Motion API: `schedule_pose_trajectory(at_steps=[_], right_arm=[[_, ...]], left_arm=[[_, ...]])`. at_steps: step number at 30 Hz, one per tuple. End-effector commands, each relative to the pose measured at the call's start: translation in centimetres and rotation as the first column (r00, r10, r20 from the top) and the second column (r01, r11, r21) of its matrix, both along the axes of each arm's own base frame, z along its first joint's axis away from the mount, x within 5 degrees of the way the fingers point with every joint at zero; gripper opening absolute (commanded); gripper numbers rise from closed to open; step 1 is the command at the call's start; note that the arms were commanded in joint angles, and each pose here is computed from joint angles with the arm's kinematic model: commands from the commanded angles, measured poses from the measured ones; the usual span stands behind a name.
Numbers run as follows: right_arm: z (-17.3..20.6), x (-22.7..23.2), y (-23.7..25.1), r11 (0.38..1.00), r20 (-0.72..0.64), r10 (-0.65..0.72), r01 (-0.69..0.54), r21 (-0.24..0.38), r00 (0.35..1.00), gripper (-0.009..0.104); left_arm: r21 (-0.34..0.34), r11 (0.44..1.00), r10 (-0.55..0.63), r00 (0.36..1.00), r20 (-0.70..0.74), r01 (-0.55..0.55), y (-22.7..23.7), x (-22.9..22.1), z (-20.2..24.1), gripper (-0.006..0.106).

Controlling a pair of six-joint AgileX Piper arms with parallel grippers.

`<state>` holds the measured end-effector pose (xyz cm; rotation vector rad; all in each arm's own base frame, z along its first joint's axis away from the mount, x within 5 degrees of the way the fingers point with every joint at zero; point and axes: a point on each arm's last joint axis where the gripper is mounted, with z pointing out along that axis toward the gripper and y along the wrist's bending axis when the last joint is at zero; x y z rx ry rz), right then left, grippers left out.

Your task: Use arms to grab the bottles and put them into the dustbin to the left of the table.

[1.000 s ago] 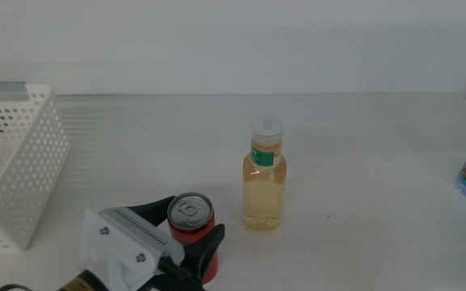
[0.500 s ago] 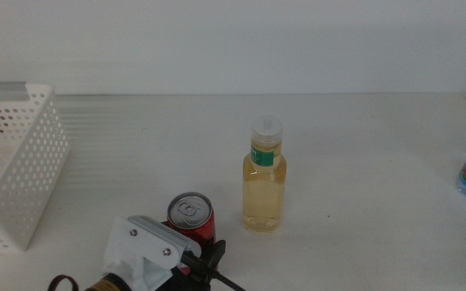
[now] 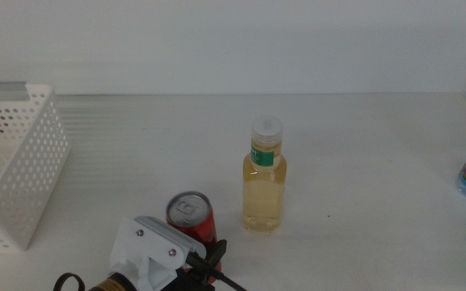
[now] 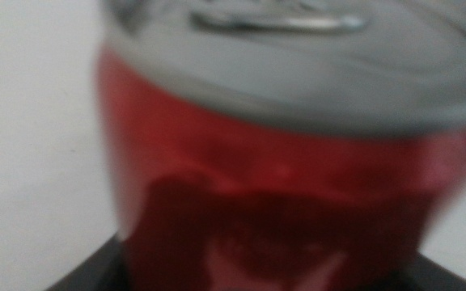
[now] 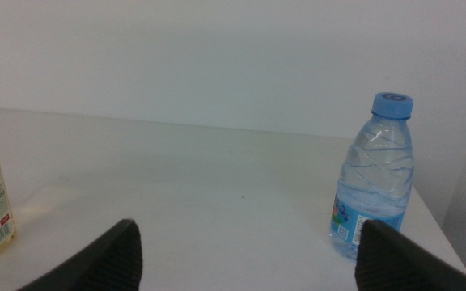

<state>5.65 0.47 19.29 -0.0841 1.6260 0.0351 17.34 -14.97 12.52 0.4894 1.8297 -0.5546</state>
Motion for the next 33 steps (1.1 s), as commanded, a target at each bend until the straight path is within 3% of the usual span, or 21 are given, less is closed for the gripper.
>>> schedule_pose_trajectory(at_steps=[1, 8, 13, 24, 33], right_arm=[[1.1, -0.2, -0.1, 1.000, 0.109, -0.013, 0.014, -0.007, 0.994, 0.083], [1.1, -0.2, -0.1, 1.000, 0.109, -0.013, 0.014, -0.007, 0.994, 0.083], [1.1, -0.2, -0.1, 1.000, 0.109, -0.013, 0.014, -0.007, 0.994, 0.083], [1.1, -0.2, -0.1, 1.000, 0.109, -0.013, 0.014, -0.007, 0.994, 0.083], [1.1, -0.2, -0.1, 1.000, 0.109, -0.013, 0.014, -0.007, 0.994, 0.083]], left_arm=[[-0.182, 0.983, 0.020, 0.991, 0.136, 0.005, -0.4, 0.5, 2.4, 0.045], [-0.169, 0.986, 0.024, 0.990, 0.139, 0.000, -0.3, 0.4, 2.4, -0.005], [-0.121, 0.993, 0.007, 0.988, 0.154, 0.012, -0.3, 0.4, 2.2, -0.005], [-0.112, 0.994, 0.005, 0.994, 0.106, 0.007, 0.2, -0.2, 5.8, -0.005], [0.115, 0.991, -0.064, 0.998, -0.024, 0.066, -0.3, 0.1, 11.9, -0.005]])
